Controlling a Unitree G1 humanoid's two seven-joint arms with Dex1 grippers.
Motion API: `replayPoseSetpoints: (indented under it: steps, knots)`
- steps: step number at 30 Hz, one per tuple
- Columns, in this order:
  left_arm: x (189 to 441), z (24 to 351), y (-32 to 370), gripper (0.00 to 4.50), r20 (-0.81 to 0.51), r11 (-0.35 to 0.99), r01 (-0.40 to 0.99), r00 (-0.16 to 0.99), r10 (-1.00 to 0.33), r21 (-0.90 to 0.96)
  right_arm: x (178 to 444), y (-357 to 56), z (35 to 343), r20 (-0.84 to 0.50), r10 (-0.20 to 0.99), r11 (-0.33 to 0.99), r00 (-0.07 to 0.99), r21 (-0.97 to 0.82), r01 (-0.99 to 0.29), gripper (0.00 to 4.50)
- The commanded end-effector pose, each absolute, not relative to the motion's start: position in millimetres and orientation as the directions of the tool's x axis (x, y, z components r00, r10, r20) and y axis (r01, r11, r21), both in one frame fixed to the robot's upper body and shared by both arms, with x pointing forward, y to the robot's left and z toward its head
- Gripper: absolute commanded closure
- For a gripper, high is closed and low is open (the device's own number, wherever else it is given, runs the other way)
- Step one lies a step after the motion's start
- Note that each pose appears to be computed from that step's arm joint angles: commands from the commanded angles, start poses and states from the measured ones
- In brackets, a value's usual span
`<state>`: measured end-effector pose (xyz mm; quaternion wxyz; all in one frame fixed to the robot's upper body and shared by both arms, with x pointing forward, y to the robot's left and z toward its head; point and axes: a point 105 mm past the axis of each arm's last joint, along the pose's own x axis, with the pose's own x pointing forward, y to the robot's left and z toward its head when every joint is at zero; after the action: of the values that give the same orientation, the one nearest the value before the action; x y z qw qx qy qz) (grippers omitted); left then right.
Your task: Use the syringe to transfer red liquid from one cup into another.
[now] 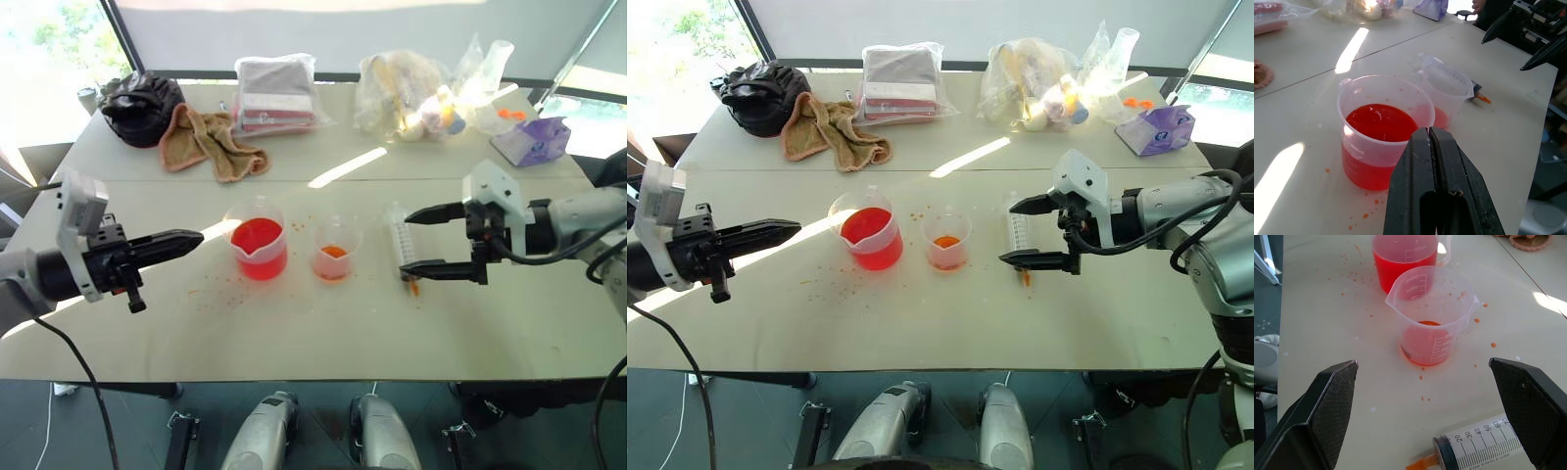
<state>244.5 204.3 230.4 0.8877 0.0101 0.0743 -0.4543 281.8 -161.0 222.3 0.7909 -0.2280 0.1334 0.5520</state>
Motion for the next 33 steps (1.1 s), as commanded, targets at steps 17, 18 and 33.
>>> replayPoseSetpoints:
  steps: [17, 18, 33]
  knots:
    - [247.2, 239.6, 200.9, 4.5, -0.11, 0.589, 0.808, 0.587, -0.802, 0.008, 284.3, -159.9, 231.7, -0.467, 0.806, 0.275, 0.363, -0.247, -0.929, 0.03]
    - [247.0, 239.6, 200.6, 4.5, -0.11, 0.589, 0.808, 0.587, -0.802, 0.007, 284.4, -160.3, 231.6, -0.471, 0.803, 0.276, 0.364, -0.248, -0.929, 0.03]
    - [257.4, 243.6, 191.4, 4.5, -0.077, 0.574, 0.818, 0.574, -0.815, 0.022, 310.7, -172.5, 248.2, -0.482, 0.713, 0.503, 0.509, -0.153, -0.85, 0.03]
